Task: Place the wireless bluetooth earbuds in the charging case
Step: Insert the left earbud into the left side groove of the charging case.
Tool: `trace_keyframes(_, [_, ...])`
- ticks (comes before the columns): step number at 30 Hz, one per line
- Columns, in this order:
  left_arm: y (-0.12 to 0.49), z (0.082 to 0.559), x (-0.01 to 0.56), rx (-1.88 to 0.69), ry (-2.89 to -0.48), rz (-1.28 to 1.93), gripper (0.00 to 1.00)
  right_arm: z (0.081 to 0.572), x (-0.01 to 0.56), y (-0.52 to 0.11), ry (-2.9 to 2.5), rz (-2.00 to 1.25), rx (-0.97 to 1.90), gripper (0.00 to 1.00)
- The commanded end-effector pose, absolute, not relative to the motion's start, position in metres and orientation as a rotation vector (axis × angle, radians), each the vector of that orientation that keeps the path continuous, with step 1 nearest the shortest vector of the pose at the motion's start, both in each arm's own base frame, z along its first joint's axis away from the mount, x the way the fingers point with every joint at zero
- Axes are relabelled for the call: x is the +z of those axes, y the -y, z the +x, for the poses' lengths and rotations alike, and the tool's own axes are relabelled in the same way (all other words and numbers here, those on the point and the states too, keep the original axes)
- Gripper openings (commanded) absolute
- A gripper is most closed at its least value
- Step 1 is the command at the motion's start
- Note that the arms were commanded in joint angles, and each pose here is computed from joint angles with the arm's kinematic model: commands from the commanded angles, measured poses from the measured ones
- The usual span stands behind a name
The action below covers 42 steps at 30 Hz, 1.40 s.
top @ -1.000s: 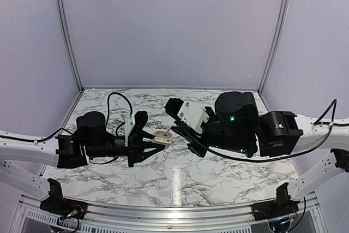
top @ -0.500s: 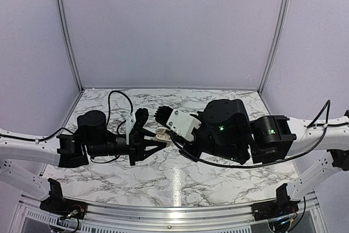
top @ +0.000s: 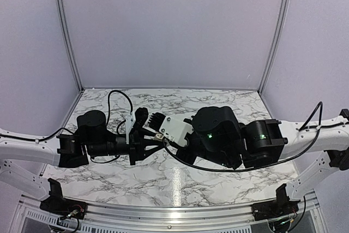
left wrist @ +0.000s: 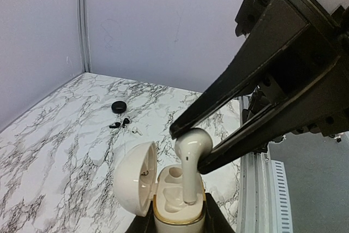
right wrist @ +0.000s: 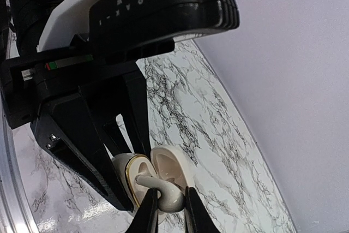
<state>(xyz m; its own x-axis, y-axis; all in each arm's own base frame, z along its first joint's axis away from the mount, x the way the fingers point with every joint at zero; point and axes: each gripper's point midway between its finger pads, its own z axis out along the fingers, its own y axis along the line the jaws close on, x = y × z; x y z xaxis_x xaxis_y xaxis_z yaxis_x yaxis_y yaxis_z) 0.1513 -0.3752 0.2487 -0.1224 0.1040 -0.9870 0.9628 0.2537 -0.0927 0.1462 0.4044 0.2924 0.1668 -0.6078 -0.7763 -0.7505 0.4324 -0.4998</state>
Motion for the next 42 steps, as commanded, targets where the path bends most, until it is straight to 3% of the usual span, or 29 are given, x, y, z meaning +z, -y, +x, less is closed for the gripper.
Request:
trace_keyframes(1, [0.377, 0.155, 0.272, -1.054, -1.417, 1.012, 0.00, 0.149, 0.321, -0.410, -1.489, -1.173, 0.162, 0.09])
trace_keyframes(31, [0.374, 0.155, 0.273, -1.053, -1.413, 0.997, 0.00, 0.140, 0.298, -0.424, -1.471, -1.243, 0.060, 0.09])
trace_keyframes(38, [0.371, 0.154, 0.275, -1.056, -1.399, 0.989, 0.00, 0.135, 0.309, -0.423, -1.466, -1.228, 0.121, 0.23])
trace_keyframes(42, [0.369, 0.153, 0.277, -1.057, -1.384, 0.981, 0.00, 0.132, 0.319, -0.420, -1.454, -1.214, 0.165, 0.25])
